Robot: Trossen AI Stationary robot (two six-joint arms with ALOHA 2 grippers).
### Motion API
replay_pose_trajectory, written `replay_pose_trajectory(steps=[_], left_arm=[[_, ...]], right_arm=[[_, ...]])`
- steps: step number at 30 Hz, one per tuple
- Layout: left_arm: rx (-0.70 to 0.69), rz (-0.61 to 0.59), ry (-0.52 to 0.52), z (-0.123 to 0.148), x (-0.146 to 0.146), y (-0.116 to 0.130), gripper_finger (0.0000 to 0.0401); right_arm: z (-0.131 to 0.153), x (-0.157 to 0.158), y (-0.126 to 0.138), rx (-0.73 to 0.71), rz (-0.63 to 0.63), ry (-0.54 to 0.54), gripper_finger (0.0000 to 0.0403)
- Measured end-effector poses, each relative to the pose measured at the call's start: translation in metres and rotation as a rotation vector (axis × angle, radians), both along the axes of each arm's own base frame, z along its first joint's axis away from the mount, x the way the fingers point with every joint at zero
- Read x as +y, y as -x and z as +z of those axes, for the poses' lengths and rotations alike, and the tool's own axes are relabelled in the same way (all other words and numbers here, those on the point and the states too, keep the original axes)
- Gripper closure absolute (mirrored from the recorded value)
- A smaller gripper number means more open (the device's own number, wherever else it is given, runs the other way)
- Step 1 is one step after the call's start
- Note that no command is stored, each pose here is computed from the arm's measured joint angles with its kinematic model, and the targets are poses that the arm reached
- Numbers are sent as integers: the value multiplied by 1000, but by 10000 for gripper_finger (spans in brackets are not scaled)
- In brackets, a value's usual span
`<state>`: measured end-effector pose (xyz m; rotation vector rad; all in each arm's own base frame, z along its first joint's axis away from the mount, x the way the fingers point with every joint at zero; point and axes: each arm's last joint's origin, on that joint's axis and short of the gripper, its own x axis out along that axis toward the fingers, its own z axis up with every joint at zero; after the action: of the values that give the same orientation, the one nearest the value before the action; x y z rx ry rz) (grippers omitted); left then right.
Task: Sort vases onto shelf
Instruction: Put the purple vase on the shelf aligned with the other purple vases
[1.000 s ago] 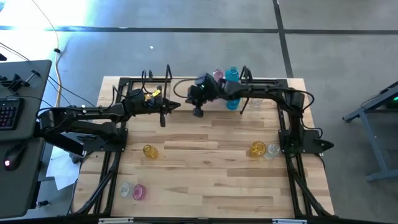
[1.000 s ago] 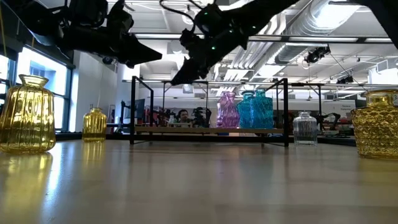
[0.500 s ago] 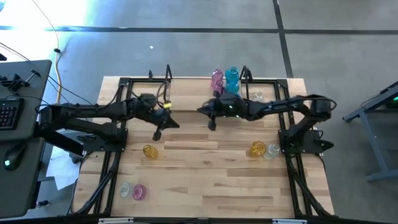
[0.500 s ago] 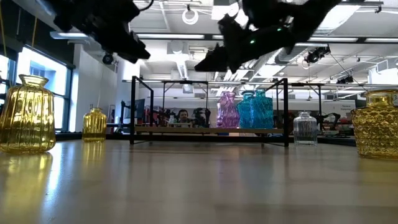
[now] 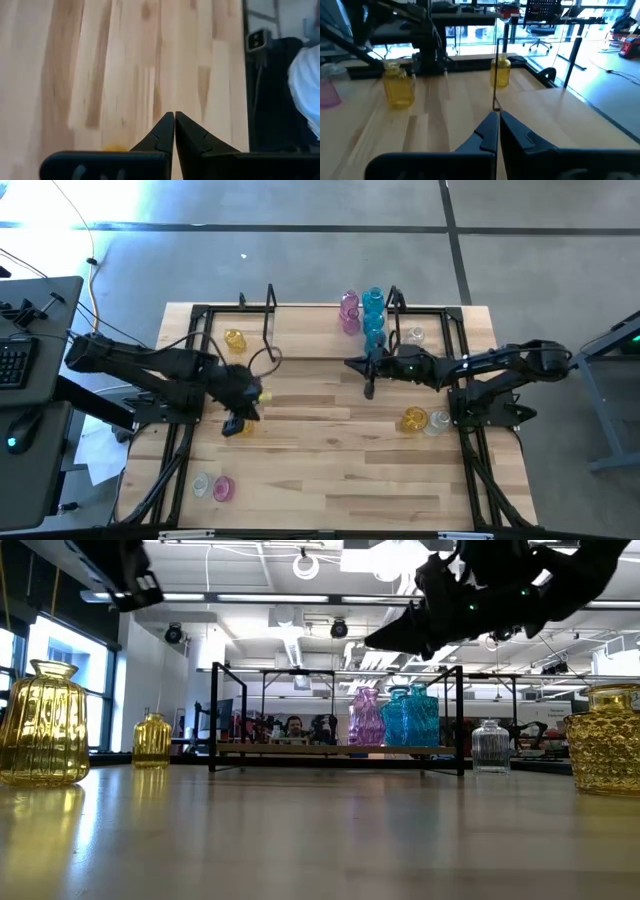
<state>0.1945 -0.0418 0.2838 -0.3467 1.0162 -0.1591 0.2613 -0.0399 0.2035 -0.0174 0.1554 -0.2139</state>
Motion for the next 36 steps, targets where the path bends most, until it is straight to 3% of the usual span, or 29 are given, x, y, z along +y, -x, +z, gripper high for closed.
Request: replay_pose_trajectory(steps=[9, 19, 25, 36], left_arm=[[220, 113, 103, -12, -48, 12, 341], [490, 131, 215, -40, -102, 13, 263], [524, 133, 317, -49, -126, 6, 213], [622, 95, 218, -74, -157, 19, 194]], right_arm=[[-1, 11, 2, -5, 36, 67, 403], [-1, 12, 1, 0, 48, 109, 403], [0, 18, 1, -5, 70, 118, 403], [0, 18, 0, -14, 69, 120, 403]])
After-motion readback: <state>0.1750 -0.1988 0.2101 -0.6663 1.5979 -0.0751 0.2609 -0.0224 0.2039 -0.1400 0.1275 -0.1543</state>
